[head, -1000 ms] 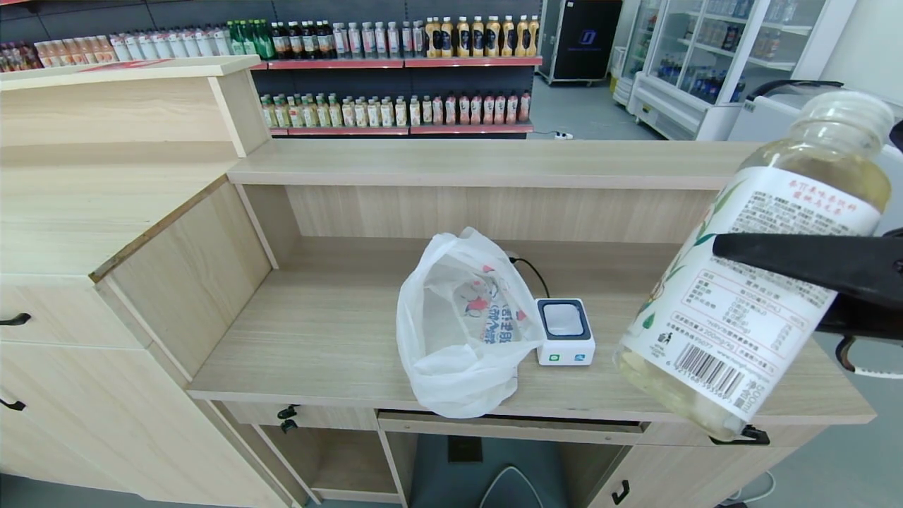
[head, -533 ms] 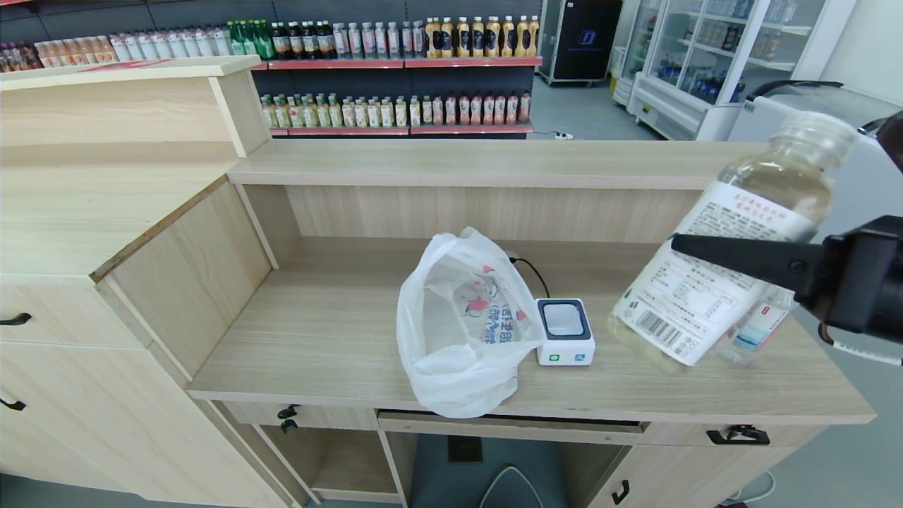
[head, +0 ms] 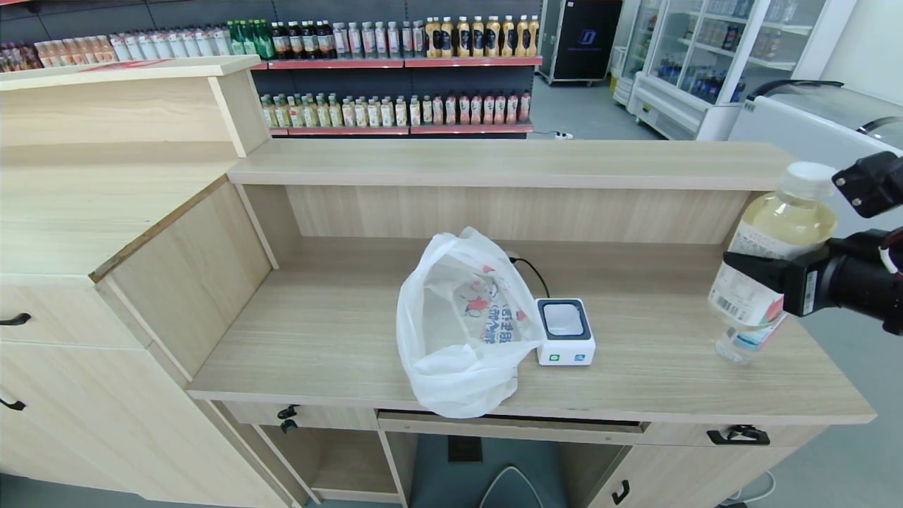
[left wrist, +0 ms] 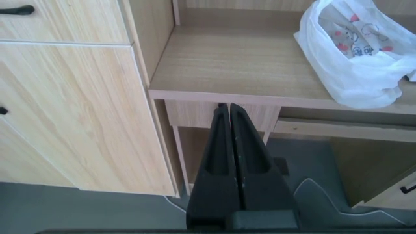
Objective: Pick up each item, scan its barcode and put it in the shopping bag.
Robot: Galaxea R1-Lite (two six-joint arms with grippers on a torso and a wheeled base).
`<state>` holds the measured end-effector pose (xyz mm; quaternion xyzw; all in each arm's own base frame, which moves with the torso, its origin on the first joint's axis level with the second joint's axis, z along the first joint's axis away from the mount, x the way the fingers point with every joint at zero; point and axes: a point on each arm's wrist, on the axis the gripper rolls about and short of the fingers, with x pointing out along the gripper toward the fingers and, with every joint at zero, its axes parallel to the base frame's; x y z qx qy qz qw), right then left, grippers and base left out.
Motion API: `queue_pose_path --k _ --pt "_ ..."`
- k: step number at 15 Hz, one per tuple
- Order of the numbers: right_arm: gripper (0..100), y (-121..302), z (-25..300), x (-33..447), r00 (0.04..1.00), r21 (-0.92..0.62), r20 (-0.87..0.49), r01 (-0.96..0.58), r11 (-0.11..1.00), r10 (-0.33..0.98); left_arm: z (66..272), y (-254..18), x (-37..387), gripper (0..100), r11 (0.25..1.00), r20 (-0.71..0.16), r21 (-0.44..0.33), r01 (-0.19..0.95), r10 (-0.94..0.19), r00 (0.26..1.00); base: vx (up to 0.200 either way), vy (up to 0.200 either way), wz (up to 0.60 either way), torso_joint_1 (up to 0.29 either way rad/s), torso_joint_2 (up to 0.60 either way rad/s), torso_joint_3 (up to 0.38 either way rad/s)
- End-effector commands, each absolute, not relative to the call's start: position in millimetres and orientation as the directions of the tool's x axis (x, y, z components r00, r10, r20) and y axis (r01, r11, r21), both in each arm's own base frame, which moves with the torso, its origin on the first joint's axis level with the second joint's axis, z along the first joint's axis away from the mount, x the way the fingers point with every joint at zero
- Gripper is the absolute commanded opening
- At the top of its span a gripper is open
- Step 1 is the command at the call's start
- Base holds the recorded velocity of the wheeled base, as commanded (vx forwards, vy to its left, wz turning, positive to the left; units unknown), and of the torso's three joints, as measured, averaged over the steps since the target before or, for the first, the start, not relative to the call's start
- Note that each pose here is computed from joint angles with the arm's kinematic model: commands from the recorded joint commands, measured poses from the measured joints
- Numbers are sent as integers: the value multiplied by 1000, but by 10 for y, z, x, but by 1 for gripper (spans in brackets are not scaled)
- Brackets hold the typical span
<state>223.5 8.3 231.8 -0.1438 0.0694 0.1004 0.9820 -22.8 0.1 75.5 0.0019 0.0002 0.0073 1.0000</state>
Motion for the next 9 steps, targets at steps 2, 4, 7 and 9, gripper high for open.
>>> queue_pose_path --k 2,4,7,9 --pt "0 -102 2200 2397 984 -405 -172 -119 907 53 755 1 -228 0 1000 0 5 -15 15 1000 0 0 0 0 0 0" --pt "0 -101 2115 2400 988 -450 -147 -116 886 54 755 1 -228 0 1000 0 5 -15 15 1000 0 0 0 0 0 0" --pt "0 -107 2113 2498 995 -533 -88 -90 841 51 755 1 -228 0 1000 0 5 -15 15 1000 0 0 0 0 0 0" --pt "0 -111 2117 2513 996 -576 -76 -89 813 55 755 1 -228 0 1000 0 5 -15 15 1000 0 0 300 1 -1 1"
